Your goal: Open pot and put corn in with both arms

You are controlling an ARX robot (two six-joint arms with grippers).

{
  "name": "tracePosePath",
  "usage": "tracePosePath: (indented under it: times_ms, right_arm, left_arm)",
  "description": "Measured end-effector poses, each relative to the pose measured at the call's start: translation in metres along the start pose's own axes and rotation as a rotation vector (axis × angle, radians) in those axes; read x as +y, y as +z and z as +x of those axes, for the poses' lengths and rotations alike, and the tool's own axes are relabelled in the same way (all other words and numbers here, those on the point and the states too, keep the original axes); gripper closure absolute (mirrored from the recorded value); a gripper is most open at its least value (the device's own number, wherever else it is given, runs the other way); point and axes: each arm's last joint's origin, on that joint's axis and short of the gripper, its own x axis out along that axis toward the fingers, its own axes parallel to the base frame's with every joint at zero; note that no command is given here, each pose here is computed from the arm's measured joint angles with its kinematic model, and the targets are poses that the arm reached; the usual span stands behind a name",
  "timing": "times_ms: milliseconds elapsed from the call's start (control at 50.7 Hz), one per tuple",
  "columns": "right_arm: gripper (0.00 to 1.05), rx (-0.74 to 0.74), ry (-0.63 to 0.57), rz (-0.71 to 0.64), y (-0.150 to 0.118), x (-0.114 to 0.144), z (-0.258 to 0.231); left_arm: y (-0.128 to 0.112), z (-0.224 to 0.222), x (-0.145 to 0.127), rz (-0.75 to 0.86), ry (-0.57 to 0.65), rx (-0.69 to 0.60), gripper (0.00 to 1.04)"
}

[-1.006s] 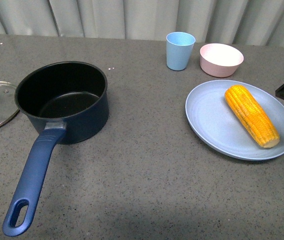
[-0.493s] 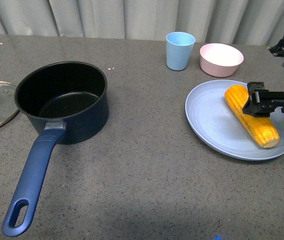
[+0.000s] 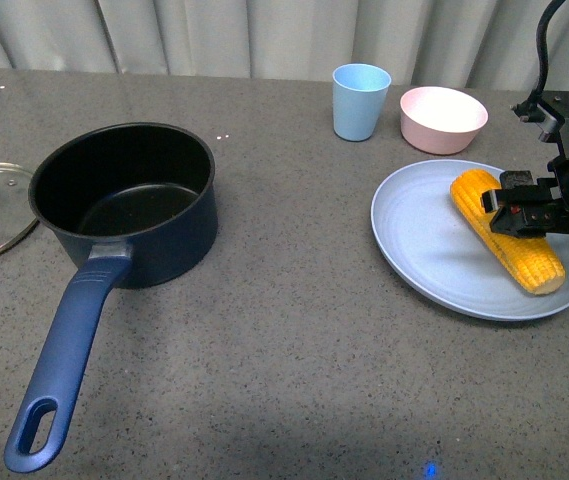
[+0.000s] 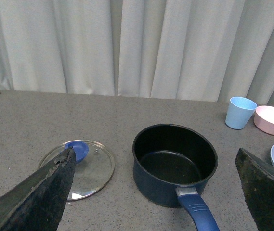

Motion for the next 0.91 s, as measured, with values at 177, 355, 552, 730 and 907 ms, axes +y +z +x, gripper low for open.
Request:
tracePosePath:
  times_ms: [177, 355, 552, 730, 907]
  right_arm:
    - [0.83, -0.002, 0.009, 0.0, 0.0, 0.001, 0.0]
    - [0.91, -0.029, 0.036, -0.025, 0.004, 0.006, -0.01]
    - [0.96, -0.143, 0.125, -0.129, 0.028, 0.029, -0.05]
    - [0.98, -0.211, 0.263, -0.264, 0.058, 0.08, -0.074]
    - [0.98, -0.216, 0.385, -0.358, 0.077, 0.136, -0.076]
  left_arm:
    - [0.0, 0.0, 0.0, 0.0, 0.0, 0.0, 0.07]
    - [0.0, 0.0, 0.0, 0.0, 0.0, 0.0, 0.07]
    - [0.0, 0.0, 0.0, 0.0, 0.0, 0.0, 0.07]
    - [0.0, 0.0, 0.0, 0.0, 0.0, 0.0, 0.07]
    - [0.0, 0.0, 0.0, 0.0, 0.0, 0.0, 0.07]
